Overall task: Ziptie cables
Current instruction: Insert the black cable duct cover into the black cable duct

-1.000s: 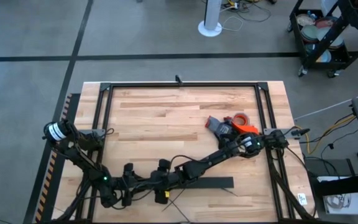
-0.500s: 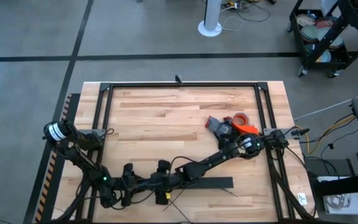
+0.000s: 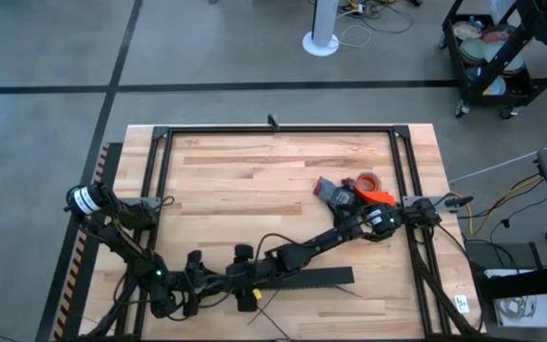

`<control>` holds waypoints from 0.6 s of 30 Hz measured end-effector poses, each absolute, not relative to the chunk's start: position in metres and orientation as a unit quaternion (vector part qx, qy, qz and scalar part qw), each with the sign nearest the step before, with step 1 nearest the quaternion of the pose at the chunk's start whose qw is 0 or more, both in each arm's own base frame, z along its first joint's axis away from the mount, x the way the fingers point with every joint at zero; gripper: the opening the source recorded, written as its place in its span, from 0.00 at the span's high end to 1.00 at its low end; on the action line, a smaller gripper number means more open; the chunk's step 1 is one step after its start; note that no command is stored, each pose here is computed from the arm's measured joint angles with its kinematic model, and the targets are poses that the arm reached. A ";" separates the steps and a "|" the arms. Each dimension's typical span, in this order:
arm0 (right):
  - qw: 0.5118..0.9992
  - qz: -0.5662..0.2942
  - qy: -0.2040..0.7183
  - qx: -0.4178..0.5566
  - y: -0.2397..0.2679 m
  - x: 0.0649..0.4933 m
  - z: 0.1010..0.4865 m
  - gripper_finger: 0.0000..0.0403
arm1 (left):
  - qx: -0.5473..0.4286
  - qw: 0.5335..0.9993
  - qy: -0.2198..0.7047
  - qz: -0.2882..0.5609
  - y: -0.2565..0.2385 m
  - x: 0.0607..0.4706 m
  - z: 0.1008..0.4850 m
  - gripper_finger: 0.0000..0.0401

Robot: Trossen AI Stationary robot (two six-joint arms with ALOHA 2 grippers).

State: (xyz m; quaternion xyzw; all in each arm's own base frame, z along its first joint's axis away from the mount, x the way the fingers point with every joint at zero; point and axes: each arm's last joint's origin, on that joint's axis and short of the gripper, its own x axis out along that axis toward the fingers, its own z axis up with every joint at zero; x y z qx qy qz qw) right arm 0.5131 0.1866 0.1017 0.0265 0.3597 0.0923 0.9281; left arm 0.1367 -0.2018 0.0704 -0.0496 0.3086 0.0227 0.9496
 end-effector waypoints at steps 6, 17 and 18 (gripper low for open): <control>0.924 0.102 0.367 0.034 0.188 0.512 0.101 0.45 | -0.057 0.950 0.306 0.022 -0.200 0.136 0.074 0.44; 0.922 0.132 0.361 0.047 0.191 0.514 0.104 0.44 | -0.062 0.949 0.308 0.023 -0.199 0.136 0.073 0.45; 0.920 0.133 0.365 0.046 0.191 0.514 0.104 0.44 | -0.063 0.949 0.309 0.022 -0.200 0.136 0.073 0.44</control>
